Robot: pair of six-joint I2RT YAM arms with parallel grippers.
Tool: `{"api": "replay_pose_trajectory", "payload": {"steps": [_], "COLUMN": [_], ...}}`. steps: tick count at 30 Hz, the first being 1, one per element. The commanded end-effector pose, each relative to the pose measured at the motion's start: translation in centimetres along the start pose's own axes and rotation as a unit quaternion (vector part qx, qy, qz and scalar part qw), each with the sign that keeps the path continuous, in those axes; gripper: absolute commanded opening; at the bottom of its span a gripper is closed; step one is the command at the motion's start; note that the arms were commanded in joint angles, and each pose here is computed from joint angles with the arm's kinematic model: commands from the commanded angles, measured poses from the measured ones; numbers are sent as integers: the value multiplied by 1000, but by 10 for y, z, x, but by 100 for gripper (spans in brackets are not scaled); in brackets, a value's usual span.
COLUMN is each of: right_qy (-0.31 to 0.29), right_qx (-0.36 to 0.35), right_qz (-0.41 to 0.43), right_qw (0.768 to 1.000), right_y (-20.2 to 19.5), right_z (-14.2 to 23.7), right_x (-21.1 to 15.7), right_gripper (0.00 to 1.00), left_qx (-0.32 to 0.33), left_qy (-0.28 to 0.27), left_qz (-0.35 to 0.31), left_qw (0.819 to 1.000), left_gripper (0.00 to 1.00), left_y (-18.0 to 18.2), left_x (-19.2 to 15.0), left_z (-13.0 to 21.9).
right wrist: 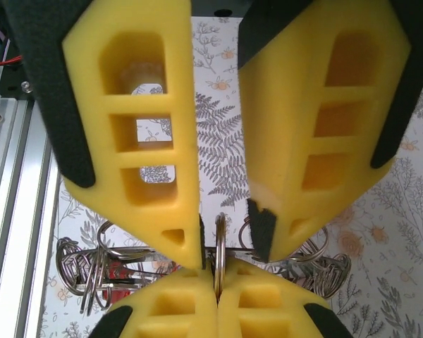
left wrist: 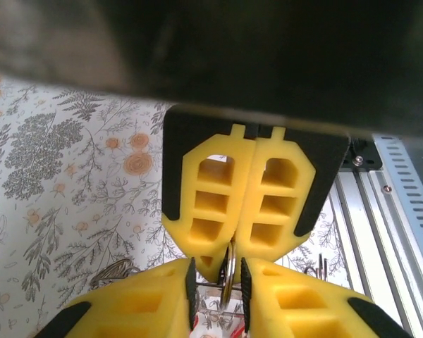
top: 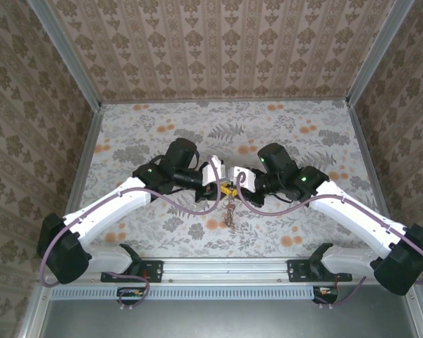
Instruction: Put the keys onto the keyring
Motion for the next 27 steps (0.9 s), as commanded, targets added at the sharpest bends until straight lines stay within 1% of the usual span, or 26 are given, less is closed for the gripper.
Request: {"api": "replay_pose_trajectory", "payload": {"steps": [1,3,5,9,13,19,22,27], "right_qy": [-41,-46,-48,-68,-110,-126,-136,-145], "right_qx": [-30,-30,-30,-40,-58,-43,-41,-45], "right_qz": [14,14,15,1,-17,-28,-29,-30], "right_qw": [999,998,998,997,992,991,989,988], "right_y": [-6,-6,-5,-4,-1,3,1,-6], "right_z": [10,10,9,15,26,26,26,25], "right_x": [16,17,16,10,5,3,6,11], "right_gripper": [0,0,0,13,19,20,16,17], "left_qx": [-25,-30,-39,-35,-34,-46,-55,-64], "left_qy": [-9,-14,-22,-75,-130,-174,-192,-198], "left_qz": [-8,-13,-18,-25,-29,-38,-41,-44], "left_qw": [1000,999,999,996,991,983,979,977], "left_gripper": [20,0,0,0,0,0,0,0], "left_y": [-5,-5,-7,-8,-8,-10,-9,-10], "left_x": [7,8,11,18,20,20,19,18], "left_z": [-1,-1,1,9,22,31,31,28]}}
Point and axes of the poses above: each hand's point on the last joint's axis, 136 mm out from that joint toward the fingers, its own z axis back along the fingers, its own y axis along the line the jaws close on, x = y × z, the point moved 9 cm from there along z, back along the fingers, and after that the axes turned 13 degrees about z, right-handed, at the moved point
